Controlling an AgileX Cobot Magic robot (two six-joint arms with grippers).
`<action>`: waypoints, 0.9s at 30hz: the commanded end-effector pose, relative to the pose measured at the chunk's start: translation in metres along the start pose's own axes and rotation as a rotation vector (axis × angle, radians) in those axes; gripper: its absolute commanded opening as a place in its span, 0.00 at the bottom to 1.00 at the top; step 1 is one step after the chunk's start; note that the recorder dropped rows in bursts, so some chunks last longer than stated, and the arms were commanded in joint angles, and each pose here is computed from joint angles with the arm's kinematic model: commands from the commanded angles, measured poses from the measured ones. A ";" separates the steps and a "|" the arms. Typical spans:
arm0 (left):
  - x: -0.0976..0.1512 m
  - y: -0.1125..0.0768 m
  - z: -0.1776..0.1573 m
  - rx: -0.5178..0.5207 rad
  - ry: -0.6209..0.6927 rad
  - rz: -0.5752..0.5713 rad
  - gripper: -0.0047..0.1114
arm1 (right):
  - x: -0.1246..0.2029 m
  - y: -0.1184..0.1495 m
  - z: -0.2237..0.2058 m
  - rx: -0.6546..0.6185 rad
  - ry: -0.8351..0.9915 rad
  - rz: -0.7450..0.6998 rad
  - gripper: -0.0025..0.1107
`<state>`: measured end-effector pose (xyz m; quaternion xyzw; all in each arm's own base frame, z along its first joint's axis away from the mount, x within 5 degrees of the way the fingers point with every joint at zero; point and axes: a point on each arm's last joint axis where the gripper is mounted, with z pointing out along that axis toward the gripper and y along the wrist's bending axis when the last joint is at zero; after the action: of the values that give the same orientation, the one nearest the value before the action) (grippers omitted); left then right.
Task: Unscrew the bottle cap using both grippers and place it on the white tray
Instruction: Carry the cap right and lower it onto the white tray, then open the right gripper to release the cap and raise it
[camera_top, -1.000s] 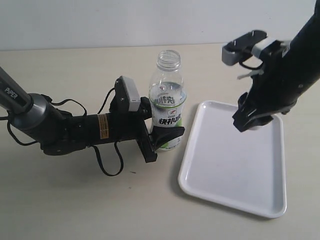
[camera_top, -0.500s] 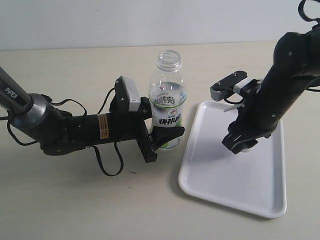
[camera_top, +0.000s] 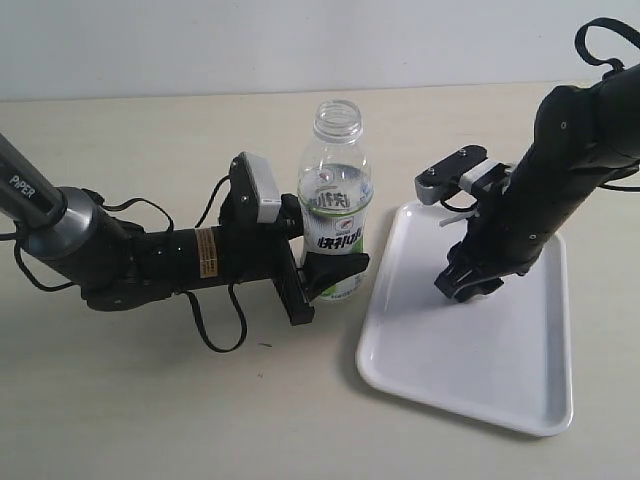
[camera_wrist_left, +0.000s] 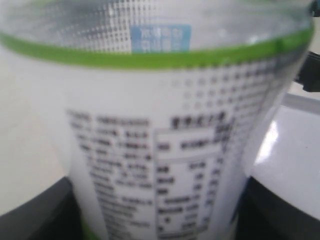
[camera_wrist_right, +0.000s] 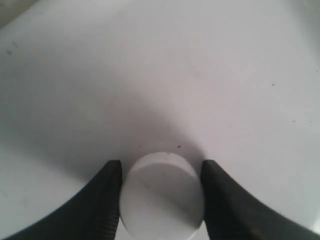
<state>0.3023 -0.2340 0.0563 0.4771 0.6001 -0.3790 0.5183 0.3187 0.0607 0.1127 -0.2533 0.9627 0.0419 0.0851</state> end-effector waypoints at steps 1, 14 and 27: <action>0.004 -0.001 0.000 0.000 0.036 0.006 0.04 | 0.004 -0.001 0.005 -0.009 0.029 0.015 0.35; 0.003 -0.001 0.000 0.000 0.034 0.006 0.04 | 0.003 0.004 -0.026 -0.056 0.084 0.003 0.72; 0.002 -0.002 0.000 0.018 0.025 -0.011 0.95 | 0.002 0.018 -0.151 0.048 -0.228 -0.031 0.72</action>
<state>0.3016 -0.2338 0.0542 0.4803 0.6073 -0.3789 0.5070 0.2885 0.0593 0.2521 -0.2623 0.9455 0.0495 0.1864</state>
